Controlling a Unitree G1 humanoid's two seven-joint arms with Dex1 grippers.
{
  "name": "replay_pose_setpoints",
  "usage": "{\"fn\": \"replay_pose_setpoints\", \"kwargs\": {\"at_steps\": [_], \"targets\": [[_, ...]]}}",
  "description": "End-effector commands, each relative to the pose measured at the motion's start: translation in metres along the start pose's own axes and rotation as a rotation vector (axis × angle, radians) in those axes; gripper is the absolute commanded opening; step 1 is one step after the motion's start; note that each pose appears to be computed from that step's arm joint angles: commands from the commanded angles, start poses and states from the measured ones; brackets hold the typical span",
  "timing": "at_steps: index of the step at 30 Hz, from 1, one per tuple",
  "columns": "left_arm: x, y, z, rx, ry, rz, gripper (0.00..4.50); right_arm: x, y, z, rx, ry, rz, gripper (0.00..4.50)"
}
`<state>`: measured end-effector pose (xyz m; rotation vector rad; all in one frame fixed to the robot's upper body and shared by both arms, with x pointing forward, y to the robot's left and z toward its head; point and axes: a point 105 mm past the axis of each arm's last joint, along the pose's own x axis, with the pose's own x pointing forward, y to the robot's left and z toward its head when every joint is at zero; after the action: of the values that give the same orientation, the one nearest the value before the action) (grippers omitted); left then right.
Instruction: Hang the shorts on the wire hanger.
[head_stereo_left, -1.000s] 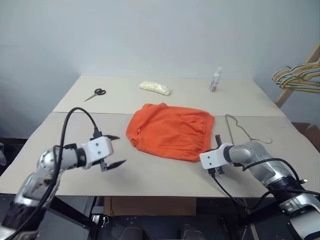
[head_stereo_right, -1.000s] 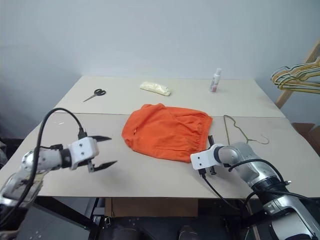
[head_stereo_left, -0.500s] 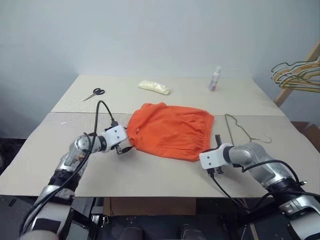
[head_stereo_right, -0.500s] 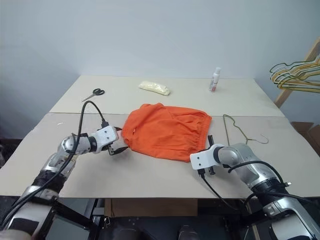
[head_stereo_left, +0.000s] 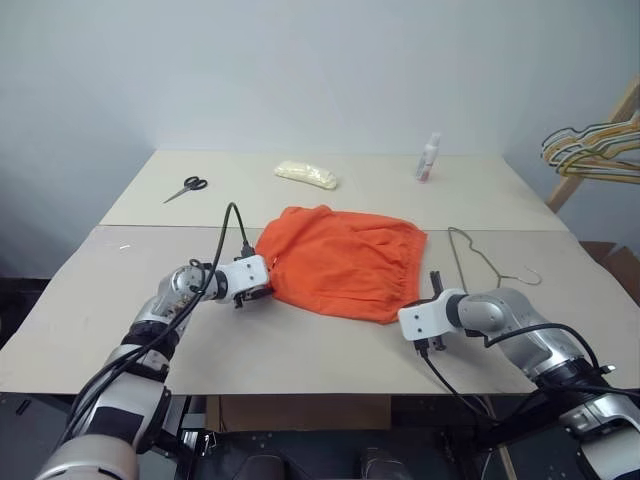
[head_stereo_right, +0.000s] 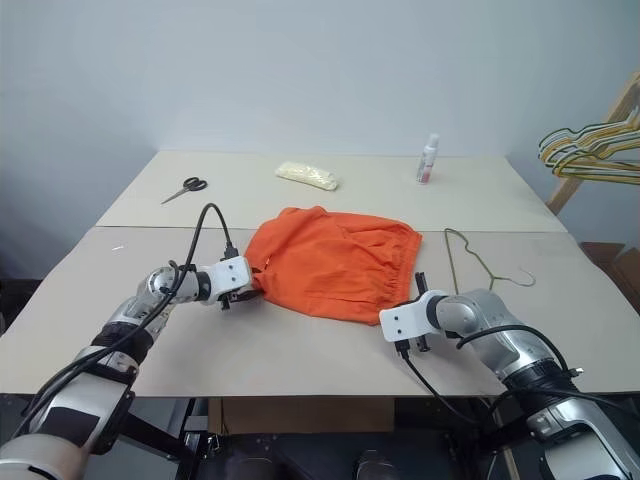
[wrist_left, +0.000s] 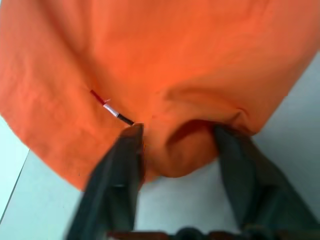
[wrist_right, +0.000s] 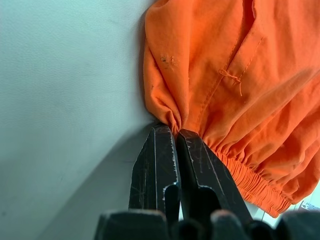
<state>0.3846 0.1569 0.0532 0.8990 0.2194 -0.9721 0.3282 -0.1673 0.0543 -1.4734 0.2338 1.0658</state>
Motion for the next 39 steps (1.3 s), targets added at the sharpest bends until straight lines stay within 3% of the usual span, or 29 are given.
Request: {"fn": "replay_pose_setpoints", "kwargs": {"at_steps": [1,4,8,13,21,26,28,30,33,35,39], "targets": [[0.000,0.013,0.012,0.060,-0.019,0.015,0.91,-0.009,-0.016,-0.001,-0.009,0.002,-0.058,0.00],[-0.001,0.014,0.009,0.086,0.005,0.010,0.04,-0.009,-0.017,-0.001,-0.007,0.002,-0.061,0.00],[-0.017,0.017,-0.001,0.144,0.043,0.018,0.04,-0.012,-0.019,-0.001,0.012,0.003,-0.083,0.00],[-0.063,0.012,-0.010,0.254,0.076,-0.039,0.04,-0.027,-0.023,0.004,0.058,-0.020,-0.111,0.00],[-0.128,-0.029,0.018,0.264,0.032,-0.257,0.04,-0.070,-0.005,0.043,0.067,-0.188,0.061,0.00],[-0.140,-0.049,0.040,0.163,0.001,-0.363,0.04,-0.082,-0.004,0.053,0.142,-0.242,0.153,0.00],[-0.128,-0.036,0.045,0.161,-0.026,-0.276,0.04,-0.076,-0.022,0.048,0.182,-0.231,0.083,0.00],[-0.105,0.000,0.052,0.177,-0.024,-0.061,0.04,-0.066,-0.059,0.034,0.252,-0.190,-0.082,0.00],[-0.086,0.094,0.079,0.166,-0.026,0.469,0.04,-0.066,-0.141,0.005,0.331,-0.071,-0.468,0.00],[-0.108,0.157,0.107,0.144,-0.065,0.861,0.04,-0.088,-0.201,-0.007,0.356,0.000,-0.786,0.00],[-0.190,0.215,0.153,0.114,-0.230,1.372,0.04,-0.160,-0.270,-0.005,0.340,0.015,-1.347,0.00]]}}
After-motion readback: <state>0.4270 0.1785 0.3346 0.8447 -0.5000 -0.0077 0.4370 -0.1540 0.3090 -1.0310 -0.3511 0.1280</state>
